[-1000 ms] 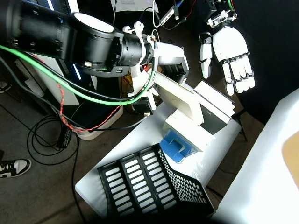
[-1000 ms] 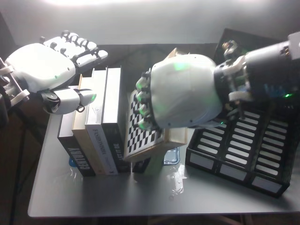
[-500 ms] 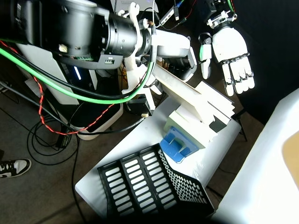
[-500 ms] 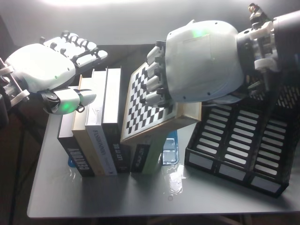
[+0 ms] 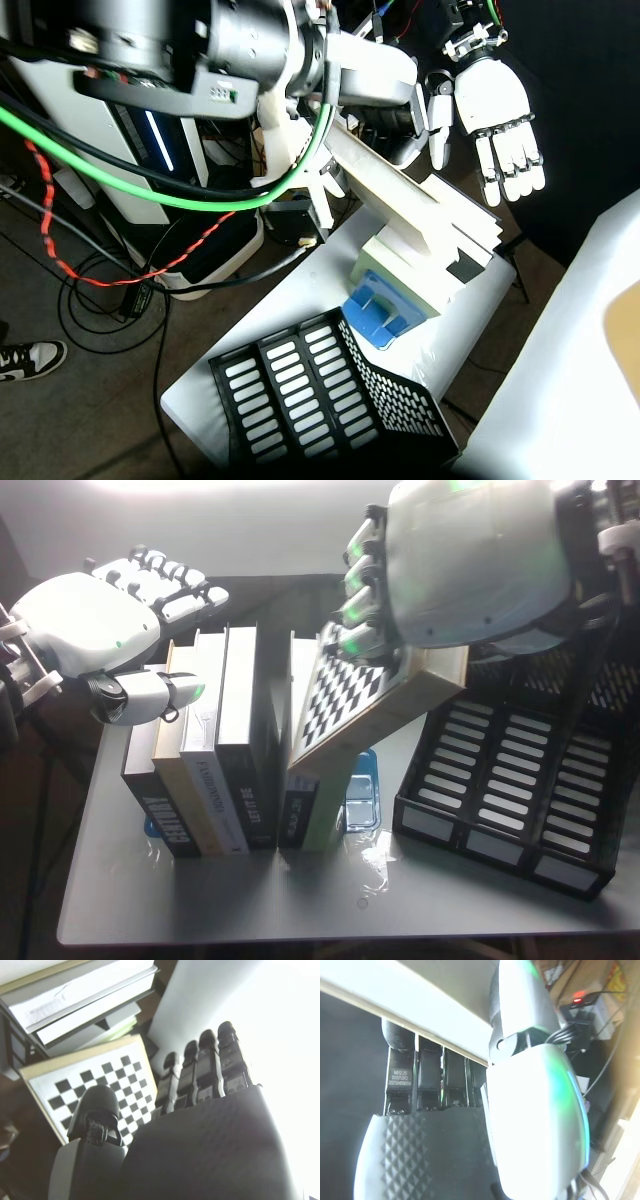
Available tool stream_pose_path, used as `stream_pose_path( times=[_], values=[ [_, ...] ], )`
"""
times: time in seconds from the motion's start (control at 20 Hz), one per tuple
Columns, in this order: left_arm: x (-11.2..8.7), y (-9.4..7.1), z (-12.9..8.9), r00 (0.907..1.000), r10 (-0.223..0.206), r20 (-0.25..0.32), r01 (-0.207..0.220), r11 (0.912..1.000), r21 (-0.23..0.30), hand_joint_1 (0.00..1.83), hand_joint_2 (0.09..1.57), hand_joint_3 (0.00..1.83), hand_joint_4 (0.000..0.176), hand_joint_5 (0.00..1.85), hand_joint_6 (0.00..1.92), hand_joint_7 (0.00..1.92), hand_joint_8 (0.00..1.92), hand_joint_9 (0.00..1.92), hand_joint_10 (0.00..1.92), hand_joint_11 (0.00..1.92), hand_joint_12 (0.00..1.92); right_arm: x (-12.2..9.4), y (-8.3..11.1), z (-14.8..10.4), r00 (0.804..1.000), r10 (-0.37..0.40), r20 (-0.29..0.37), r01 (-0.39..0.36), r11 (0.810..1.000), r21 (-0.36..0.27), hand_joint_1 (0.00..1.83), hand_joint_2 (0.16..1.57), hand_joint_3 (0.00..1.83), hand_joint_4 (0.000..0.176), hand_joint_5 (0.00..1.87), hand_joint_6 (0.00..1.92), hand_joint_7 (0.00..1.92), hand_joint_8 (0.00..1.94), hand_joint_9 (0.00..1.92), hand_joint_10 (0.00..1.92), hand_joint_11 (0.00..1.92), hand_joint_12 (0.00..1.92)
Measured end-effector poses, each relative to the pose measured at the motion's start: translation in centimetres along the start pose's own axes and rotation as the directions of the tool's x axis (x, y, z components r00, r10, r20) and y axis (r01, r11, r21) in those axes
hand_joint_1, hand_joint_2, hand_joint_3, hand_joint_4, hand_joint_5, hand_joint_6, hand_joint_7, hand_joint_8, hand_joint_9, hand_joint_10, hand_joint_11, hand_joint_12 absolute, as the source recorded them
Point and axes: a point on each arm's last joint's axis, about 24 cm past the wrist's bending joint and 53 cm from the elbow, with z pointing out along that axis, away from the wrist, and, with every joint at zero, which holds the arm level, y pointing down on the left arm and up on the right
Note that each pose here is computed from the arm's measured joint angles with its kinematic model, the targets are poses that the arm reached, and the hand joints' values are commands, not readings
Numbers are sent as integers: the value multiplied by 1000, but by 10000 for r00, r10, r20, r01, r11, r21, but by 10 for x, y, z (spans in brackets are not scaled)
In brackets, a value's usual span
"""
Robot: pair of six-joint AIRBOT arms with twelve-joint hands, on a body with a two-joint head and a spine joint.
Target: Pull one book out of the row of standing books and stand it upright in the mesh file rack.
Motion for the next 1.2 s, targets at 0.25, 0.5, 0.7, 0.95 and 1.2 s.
stream_pose_path(
  times=[0.25,0.5,0.7,0.95,1.2],
  values=[
    [2,-1,1,10000,-23,-16,23,10000,26,29,1433,0,48,0,0,0,0,0,0,0,0,-15,-5,-13,9998,95,151,-97,9999,122,1330,1263,4,0,653,1292,696,1534,685,1642,690,1813],
    [2,-5,3,10000,-68,-33,68,10000,69,1,1428,0,73,0,0,0,0,0,0,0,0,-9,-13,-24,9992,406,-69,-404,9986,329,1340,1235,0,0,695,1287,781,1414,710,1564,668,1822],
    [2,-5,3,10000,-48,-31,48,10000,83,0,1426,0,73,0,0,0,0,0,0,0,0,3,-30,-32,9970,636,-447,-594,9943,891,1217,1206,0,0,801,1129,880,1400,791,1662,690,1921],
    [3,-7,4,10000,-55,-64,56,9999,109,1,1427,0,71,0,0,0,0,0,0,0,0,19,-50,-53,9924,945,-787,-803,9827,1672,1345,1216,0,0,745,1191,781,1394,754,1520,657,1795],
    [4,-7,4,9999,-61,-115,62,9999,99,85,1428,0,81,0,0,0,0,0,0,0,0,22,-64,-62,9920,723,-1031,-470,9723,2289,1345,1212,0,0,709,1230,790,1325,804,1510,729,1749]
  ],
)
